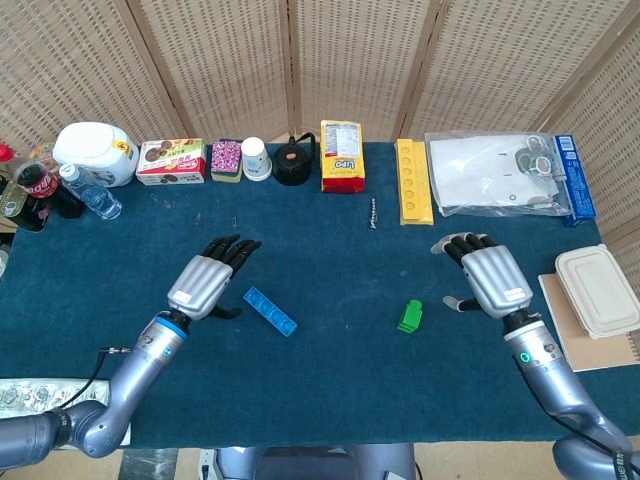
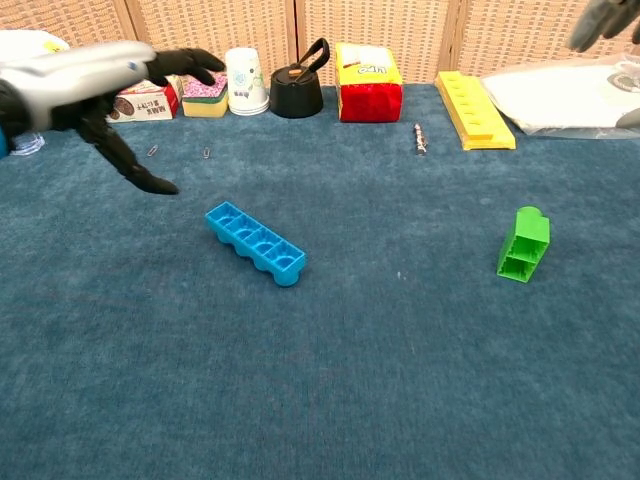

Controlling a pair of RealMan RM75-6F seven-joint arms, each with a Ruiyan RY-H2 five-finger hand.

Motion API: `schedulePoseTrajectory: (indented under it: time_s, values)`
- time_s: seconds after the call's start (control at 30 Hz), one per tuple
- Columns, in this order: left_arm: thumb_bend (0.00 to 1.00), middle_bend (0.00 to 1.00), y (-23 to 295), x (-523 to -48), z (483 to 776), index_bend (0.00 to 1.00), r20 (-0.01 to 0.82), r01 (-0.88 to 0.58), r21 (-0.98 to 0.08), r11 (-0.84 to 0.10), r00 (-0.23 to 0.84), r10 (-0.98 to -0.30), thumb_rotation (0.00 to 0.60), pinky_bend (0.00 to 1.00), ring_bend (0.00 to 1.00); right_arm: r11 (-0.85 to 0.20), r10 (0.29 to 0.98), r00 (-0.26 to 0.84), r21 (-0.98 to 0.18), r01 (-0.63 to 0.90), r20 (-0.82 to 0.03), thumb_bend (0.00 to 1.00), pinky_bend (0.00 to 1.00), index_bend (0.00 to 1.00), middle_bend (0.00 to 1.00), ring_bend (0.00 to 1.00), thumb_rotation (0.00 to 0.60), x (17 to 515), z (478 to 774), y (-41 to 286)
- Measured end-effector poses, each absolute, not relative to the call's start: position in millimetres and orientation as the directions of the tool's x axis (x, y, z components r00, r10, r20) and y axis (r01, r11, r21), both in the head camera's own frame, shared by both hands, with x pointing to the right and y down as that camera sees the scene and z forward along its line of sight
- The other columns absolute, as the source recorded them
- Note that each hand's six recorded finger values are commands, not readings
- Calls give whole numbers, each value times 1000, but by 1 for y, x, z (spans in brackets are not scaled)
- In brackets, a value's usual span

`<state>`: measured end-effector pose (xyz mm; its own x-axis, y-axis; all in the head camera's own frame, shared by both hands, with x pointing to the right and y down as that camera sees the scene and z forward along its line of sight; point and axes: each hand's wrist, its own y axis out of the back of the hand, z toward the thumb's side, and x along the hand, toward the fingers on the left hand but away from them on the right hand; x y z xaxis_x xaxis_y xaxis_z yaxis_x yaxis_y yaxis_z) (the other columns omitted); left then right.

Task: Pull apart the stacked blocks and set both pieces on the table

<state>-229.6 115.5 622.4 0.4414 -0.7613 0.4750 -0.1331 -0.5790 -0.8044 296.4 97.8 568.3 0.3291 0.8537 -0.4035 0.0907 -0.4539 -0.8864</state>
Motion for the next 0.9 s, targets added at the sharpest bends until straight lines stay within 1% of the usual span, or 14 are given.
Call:
schedulePoseTrajectory:
  time_s: [0.17,0.3,0.43,0.7,0.8,0.9]
  values:
    - [133,124,120,-274,597,18,441,-147,-842,-519,369,-818,600,112,0,-436,880,263,-893,113,-396,35,273,313,313,252,600,318,570,95]
    - [132,124,128,-329,571,19,416,-135,-877,-461,268,-869,599,112,0,-421,898,207,-895,145,-389,35,273,313,313,253,600,336,569,95]
    - [132,124,141,-373,548,30,382,-139,-902,-408,180,-907,600,112,0,-412,906,166,-900,142,-389,37,273,313,313,252,600,351,568,99]
    - [132,124,182,-441,517,60,343,-120,-931,-344,31,-939,600,112,0,-387,922,71,-916,106,-382,42,270,315,315,253,600,382,555,120]
    - [132,124,197,-463,508,61,336,-122,-936,-330,-28,-941,600,112,0,-385,923,40,-919,84,-383,41,269,327,320,252,600,392,551,130]
    - [132,124,208,-477,505,84,337,-122,-937,-328,-61,-940,600,112,0,-381,925,10,-923,61,-381,42,263,335,332,256,600,401,547,140]
